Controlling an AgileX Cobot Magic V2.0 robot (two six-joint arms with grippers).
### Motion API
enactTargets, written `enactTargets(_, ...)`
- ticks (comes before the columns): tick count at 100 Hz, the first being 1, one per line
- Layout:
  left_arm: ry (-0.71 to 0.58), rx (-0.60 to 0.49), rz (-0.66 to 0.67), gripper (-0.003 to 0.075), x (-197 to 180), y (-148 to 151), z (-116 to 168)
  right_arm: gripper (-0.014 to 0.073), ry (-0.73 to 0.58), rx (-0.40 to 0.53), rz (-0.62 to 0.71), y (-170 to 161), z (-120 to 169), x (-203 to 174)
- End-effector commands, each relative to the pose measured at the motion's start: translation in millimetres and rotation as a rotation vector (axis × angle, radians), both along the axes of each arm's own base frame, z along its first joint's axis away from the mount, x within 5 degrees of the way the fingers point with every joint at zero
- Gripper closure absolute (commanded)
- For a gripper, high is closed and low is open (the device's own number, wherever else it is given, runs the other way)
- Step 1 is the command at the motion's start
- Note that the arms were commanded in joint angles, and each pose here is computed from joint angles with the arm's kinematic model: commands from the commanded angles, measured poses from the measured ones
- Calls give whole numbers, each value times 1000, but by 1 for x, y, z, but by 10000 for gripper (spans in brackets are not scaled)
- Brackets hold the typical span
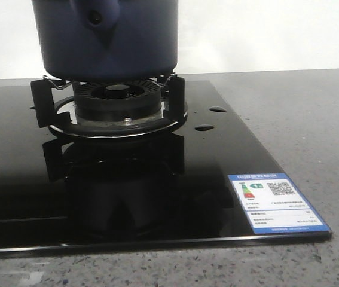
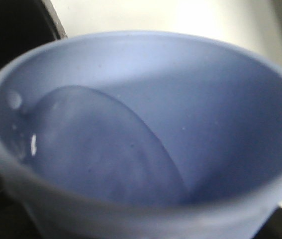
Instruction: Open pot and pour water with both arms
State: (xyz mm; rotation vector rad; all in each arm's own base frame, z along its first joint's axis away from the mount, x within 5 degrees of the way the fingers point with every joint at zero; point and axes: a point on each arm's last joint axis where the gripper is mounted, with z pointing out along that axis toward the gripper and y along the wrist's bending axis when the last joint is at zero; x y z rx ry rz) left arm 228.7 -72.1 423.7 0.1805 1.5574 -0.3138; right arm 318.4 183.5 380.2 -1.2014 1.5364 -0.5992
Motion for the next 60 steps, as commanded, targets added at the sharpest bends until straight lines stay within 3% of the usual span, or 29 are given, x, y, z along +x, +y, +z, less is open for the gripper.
enactTargets(1,-143,-46,44,321,-8,7,27,348,-166,-85,52,2,30,-5)
enactTargets(37,-137,-44,41,321,-8,7,26,348,-321,-355,76,5,32,3)
enactTargets(60,-137,-44,41,321,-8,7,26,348,-380,-439,85,5,36,3)
